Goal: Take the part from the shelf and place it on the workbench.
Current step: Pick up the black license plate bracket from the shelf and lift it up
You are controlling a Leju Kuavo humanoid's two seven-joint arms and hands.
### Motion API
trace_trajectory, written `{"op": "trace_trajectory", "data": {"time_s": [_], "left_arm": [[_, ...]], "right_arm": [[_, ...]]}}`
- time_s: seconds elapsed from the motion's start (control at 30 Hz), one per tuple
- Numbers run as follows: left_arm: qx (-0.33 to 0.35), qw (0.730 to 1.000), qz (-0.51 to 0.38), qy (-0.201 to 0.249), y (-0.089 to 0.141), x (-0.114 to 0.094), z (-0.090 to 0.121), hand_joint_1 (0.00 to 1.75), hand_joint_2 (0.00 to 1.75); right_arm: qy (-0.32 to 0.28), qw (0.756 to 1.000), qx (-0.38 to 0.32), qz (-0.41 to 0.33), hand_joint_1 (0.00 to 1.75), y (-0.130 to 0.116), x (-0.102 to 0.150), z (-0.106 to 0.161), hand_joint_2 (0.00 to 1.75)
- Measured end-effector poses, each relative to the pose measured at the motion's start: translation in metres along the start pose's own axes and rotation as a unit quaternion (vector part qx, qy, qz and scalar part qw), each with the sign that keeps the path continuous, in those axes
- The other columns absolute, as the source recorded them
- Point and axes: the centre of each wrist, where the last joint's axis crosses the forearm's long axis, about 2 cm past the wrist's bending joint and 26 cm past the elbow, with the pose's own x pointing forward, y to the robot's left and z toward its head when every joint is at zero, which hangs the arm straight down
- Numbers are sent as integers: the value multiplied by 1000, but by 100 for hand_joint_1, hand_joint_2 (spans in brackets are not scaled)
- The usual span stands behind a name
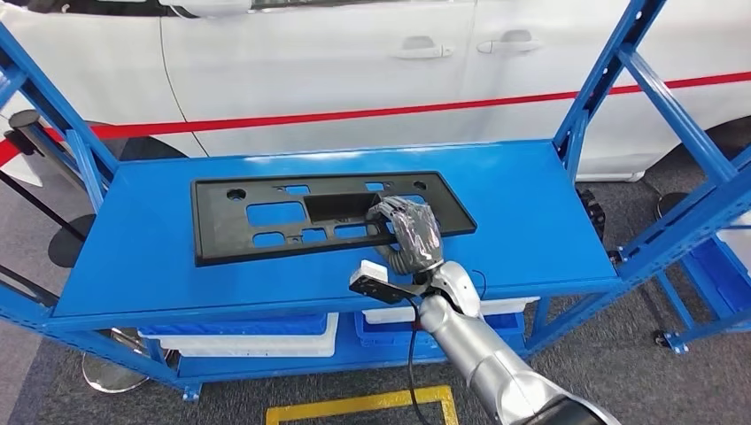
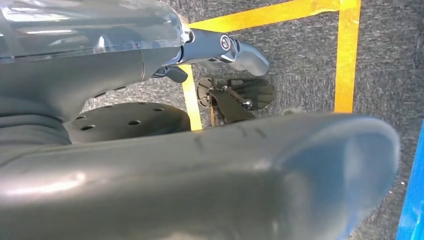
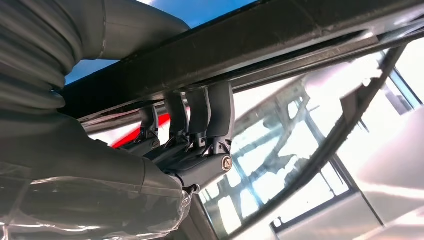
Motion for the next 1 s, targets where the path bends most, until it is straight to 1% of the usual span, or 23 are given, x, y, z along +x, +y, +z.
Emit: {"op": "trace_trajectory", "data": {"time_s": [0.13,0.2,0.33,0.47,0.57,0.63,0.77,0.83,0.9,1.0], "left_arm": [[0,1000,0,1,-1,-1,0,0,0],[0,1000,0,2,0,-1,0,0,0],[-2,1000,1,2,-1,-1,1,0,0],[-5,1000,2,3,-1,-3,1,0,0],[-7,1000,3,3,-1,-3,1,0,0],[-7,1000,4,4,-1,-4,1,0,0],[-6,1000,5,5,-1,-4,1,0,0],[-6,1000,6,4,-1,-3,1,0,0],[-5,1000,7,3,-1,-3,1,0,0],[-4,1000,10,1,-1,-3,1,0,0]], "right_arm": [[-21,999,-30,24,175,-10,6,-8,175],[-37,997,-55,41,175,-20,10,-18,175],[-84,986,-109,98,175,-51,18,-48,175],[-119,969,-150,159,175,-83,25,-70,175],[-130,957,-188,178,175,-105,29,-86,175],[-129,952,-214,175,175,-115,30,-92,175],[-117,945,-275,134,175,-134,33,-106,175],[-100,943,-305,88,175,-141,35,-114,175],[-74,944,-320,10,175,-143,37,-118,175],[-55,939,-310,-137,175,-144,39,-119,175]]}}
